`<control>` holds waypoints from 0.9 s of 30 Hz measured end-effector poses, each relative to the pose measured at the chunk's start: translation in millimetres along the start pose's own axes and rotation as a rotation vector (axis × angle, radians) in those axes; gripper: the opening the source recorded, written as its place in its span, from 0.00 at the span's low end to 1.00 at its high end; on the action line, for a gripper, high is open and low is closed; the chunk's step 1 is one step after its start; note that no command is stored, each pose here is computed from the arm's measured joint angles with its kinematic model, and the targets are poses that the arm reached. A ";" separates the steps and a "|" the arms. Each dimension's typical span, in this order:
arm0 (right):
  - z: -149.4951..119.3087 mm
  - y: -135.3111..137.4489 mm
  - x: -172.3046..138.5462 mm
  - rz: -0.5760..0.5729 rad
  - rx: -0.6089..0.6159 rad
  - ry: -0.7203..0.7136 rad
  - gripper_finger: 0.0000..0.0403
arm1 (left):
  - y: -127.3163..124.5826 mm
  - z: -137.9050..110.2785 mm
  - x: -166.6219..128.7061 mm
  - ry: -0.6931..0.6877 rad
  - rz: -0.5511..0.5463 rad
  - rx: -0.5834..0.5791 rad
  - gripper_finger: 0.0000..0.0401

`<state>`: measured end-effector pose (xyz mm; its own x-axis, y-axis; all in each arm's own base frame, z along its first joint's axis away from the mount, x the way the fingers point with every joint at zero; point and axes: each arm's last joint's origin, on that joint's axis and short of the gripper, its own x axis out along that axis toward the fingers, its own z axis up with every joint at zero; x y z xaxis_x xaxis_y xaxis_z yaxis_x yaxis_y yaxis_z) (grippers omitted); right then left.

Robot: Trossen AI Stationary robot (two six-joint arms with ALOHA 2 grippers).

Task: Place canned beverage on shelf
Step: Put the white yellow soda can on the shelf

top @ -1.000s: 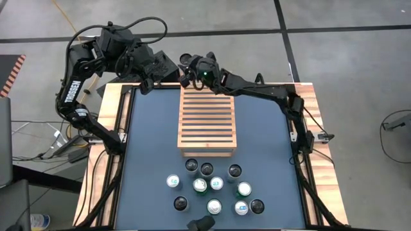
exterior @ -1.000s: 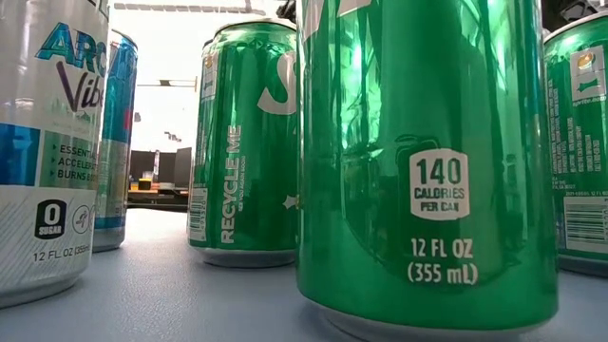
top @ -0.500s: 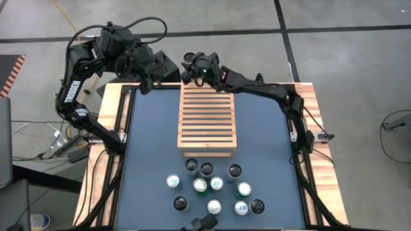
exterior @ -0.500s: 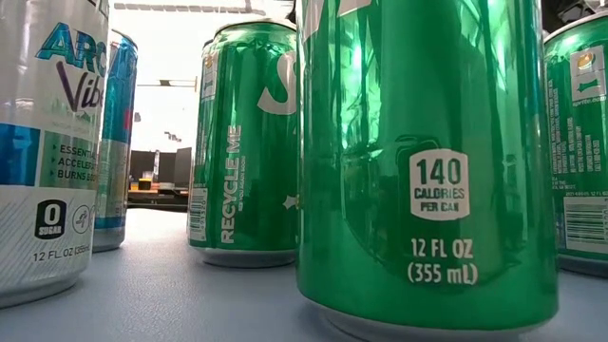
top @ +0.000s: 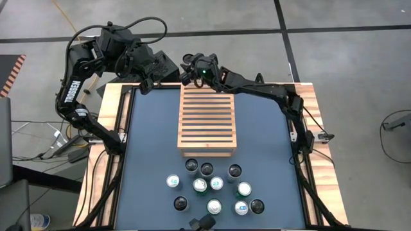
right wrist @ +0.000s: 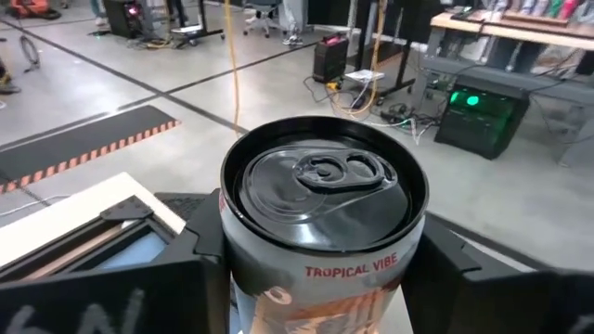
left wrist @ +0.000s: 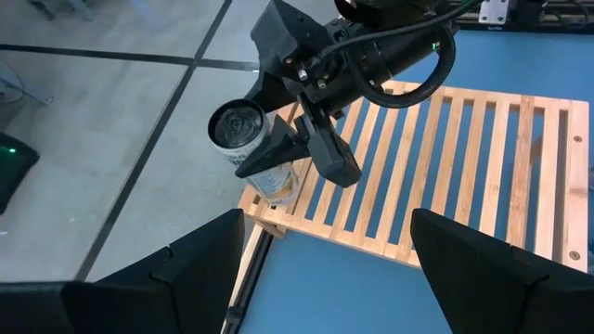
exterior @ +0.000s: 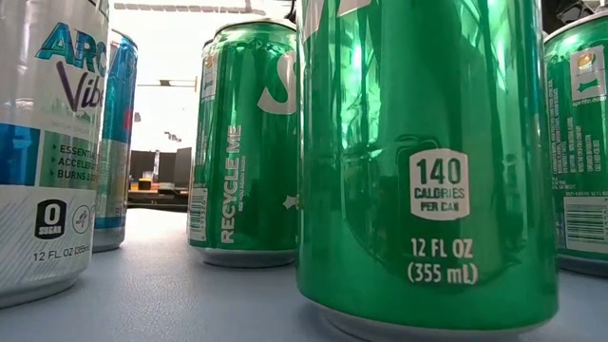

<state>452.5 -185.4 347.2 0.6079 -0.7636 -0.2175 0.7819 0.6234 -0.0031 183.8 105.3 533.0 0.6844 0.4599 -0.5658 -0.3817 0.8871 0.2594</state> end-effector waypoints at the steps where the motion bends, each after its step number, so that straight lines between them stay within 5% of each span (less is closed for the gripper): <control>1: -0.3 0.2 0.0 0.007 0.002 0.003 0.47 | 0.0 0.0 -0.2 0.000 0.000 0.000 0.74; 27: -1.8 3.0 -0.3 0.103 -0.053 0.024 0.69 | 0.0 -0.1 -0.2 0.000 0.000 -0.006 0.74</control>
<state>454.4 -183.0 345.4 0.6806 -0.6913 -0.2428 0.7068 0.7067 -0.0308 183.6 105.2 533.1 0.6843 0.4601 -0.5657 -0.3858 0.8868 0.2546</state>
